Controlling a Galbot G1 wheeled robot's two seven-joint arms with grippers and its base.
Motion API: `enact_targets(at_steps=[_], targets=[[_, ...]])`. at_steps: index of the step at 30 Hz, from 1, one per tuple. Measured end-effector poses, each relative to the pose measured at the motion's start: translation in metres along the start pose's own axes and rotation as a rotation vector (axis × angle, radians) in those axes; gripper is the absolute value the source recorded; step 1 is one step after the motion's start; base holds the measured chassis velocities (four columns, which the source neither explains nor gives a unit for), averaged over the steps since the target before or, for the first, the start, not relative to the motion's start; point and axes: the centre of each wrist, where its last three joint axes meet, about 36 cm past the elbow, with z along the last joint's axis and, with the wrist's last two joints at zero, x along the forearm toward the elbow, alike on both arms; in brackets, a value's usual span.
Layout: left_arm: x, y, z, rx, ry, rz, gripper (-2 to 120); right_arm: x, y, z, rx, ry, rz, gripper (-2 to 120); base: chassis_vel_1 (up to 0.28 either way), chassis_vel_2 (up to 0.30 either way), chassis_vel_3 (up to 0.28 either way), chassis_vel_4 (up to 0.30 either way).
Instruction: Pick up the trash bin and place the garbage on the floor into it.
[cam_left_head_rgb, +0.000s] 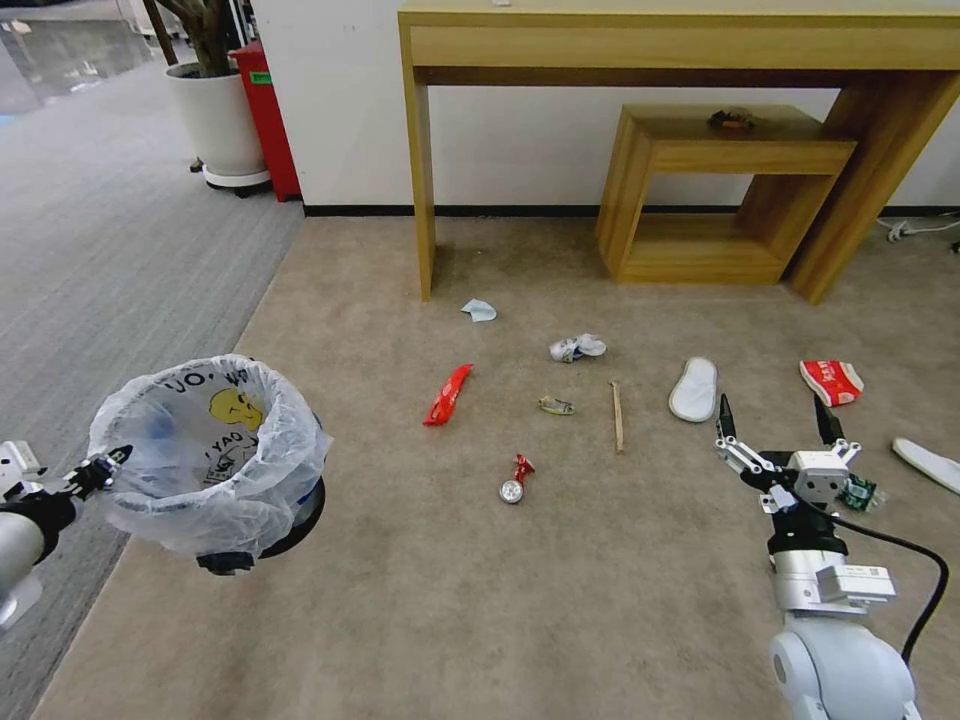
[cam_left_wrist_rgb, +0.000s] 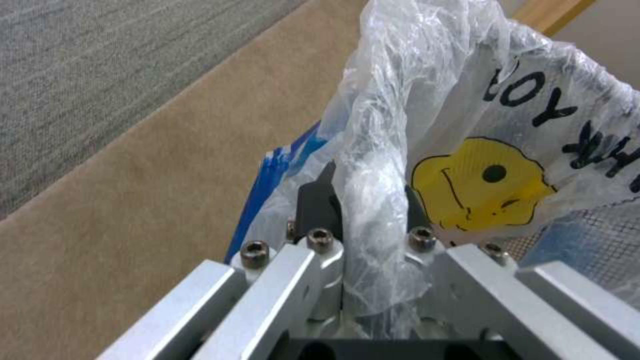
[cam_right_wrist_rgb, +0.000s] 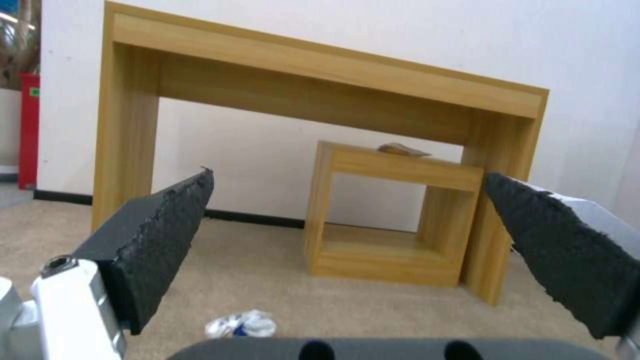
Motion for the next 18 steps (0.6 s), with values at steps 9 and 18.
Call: enact_targets(at_steps=[9,18], targets=[[-0.0001,-0.0001,0.0014,0.000,0.001,-0.001,3,0.0000,0.0001,0.0005,-0.001,0.001,0.000,100,-0.085,0.106,0.089,-0.100],[0.0003,-0.0008,0.0016,-0.001,0.000,0.001,3,-0.0001,-0.0004,0.0004,-0.002,0.000,0.001,100,-0.115,0.113,0.104,-0.108]])
